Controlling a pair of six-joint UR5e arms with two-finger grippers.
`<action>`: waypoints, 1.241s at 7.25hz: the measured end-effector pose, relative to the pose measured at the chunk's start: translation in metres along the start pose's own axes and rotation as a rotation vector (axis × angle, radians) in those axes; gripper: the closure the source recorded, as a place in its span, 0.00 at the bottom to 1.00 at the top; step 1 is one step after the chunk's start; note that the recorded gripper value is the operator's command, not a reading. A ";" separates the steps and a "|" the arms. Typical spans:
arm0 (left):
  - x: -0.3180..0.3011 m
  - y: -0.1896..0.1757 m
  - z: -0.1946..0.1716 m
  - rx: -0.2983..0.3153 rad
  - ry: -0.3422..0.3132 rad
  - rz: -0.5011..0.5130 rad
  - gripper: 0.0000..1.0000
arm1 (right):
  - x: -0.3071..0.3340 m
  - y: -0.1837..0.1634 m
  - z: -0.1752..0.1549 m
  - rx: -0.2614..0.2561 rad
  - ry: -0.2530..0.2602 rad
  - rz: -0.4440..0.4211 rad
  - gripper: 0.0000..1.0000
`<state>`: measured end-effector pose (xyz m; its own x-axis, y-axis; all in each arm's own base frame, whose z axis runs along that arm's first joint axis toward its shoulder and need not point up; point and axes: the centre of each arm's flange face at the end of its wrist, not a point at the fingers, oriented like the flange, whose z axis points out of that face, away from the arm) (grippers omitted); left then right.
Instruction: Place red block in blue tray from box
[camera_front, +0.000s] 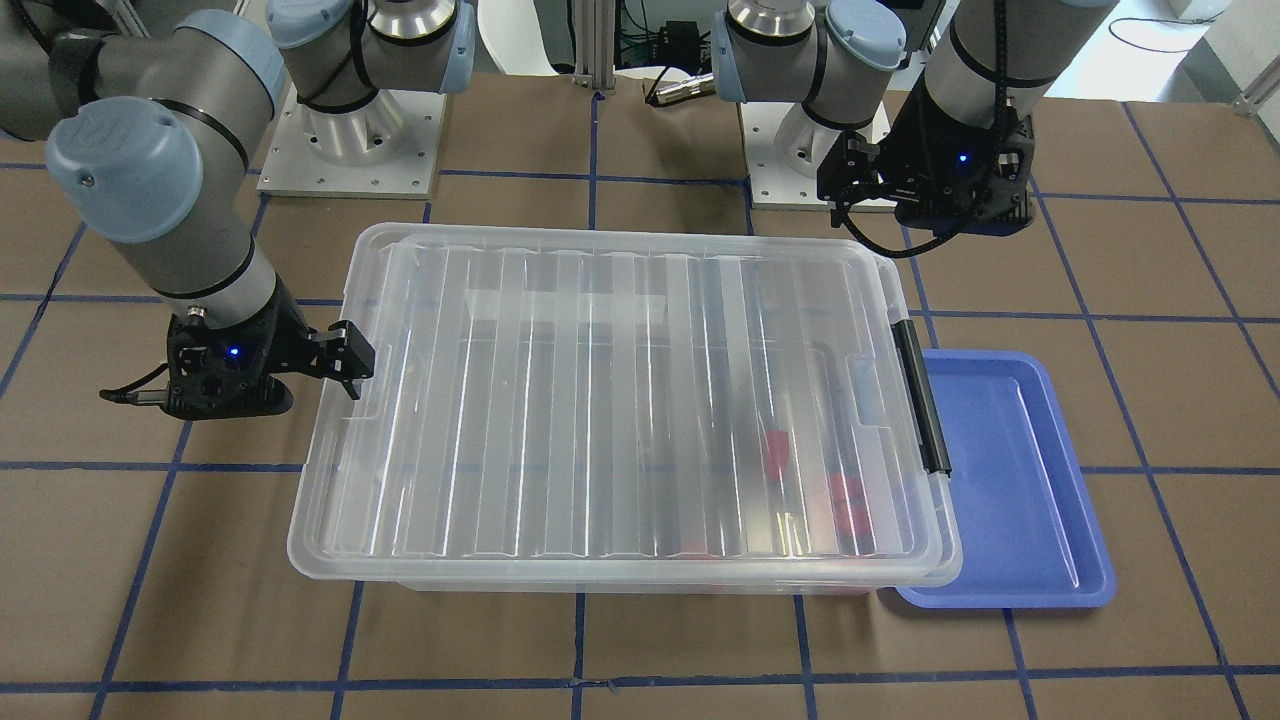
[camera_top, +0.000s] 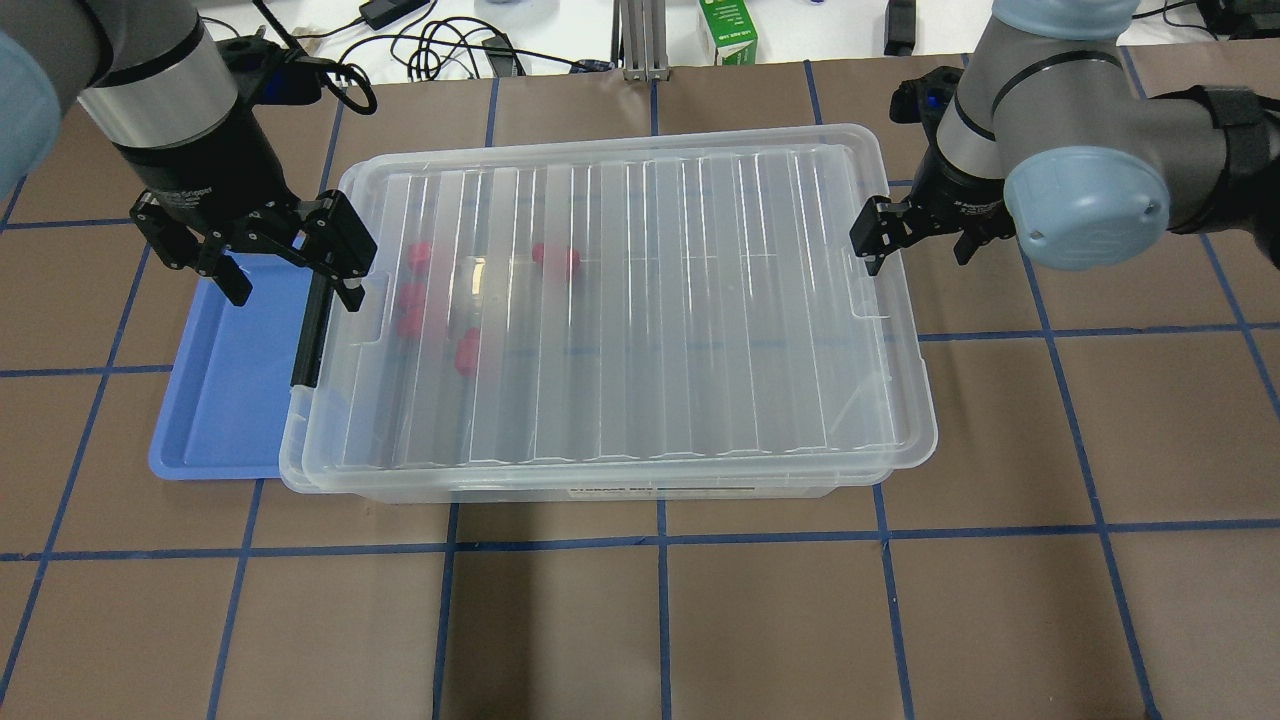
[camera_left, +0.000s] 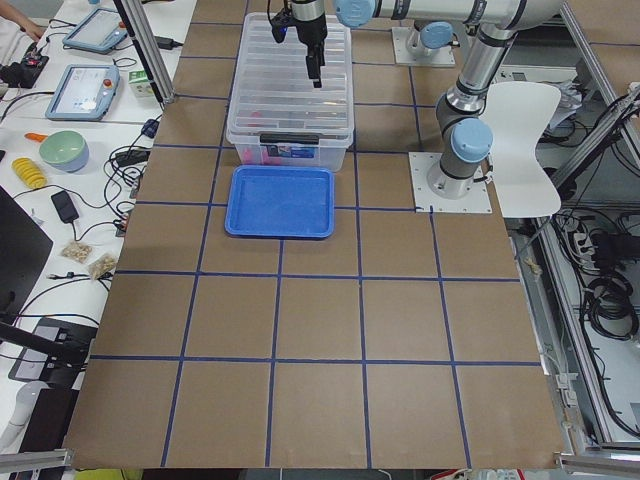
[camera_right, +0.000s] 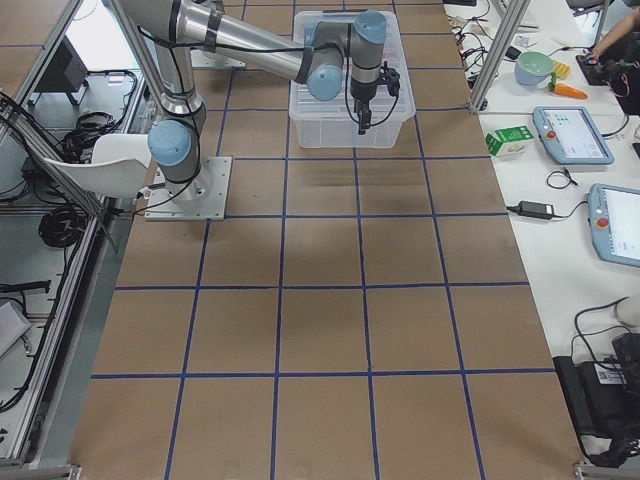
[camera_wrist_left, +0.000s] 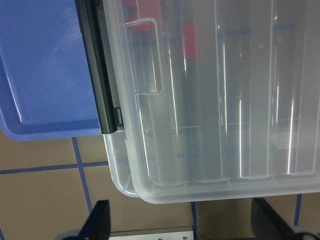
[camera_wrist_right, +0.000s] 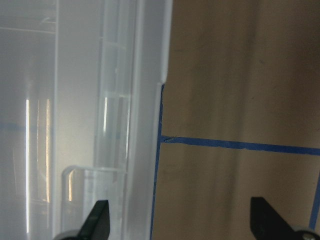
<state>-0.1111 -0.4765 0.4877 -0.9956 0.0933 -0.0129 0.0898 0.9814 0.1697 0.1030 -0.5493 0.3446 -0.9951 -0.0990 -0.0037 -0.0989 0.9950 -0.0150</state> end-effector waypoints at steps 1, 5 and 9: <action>0.000 0.000 0.000 0.000 0.001 0.001 0.00 | 0.004 0.000 0.000 0.000 0.004 -0.013 0.00; 0.000 -0.001 0.000 0.007 0.000 -0.001 0.00 | 0.048 0.000 -0.003 0.001 0.011 -0.051 0.00; 0.000 -0.001 0.000 0.007 0.001 -0.001 0.00 | 0.091 0.003 -0.007 0.003 0.014 -0.075 0.00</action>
<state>-0.1111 -0.4777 0.4879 -0.9956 0.0924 -0.0125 0.0892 0.9827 0.1626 0.0124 -0.5555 0.3515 -0.9849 -0.1727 0.0111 -0.1729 0.9848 -0.0175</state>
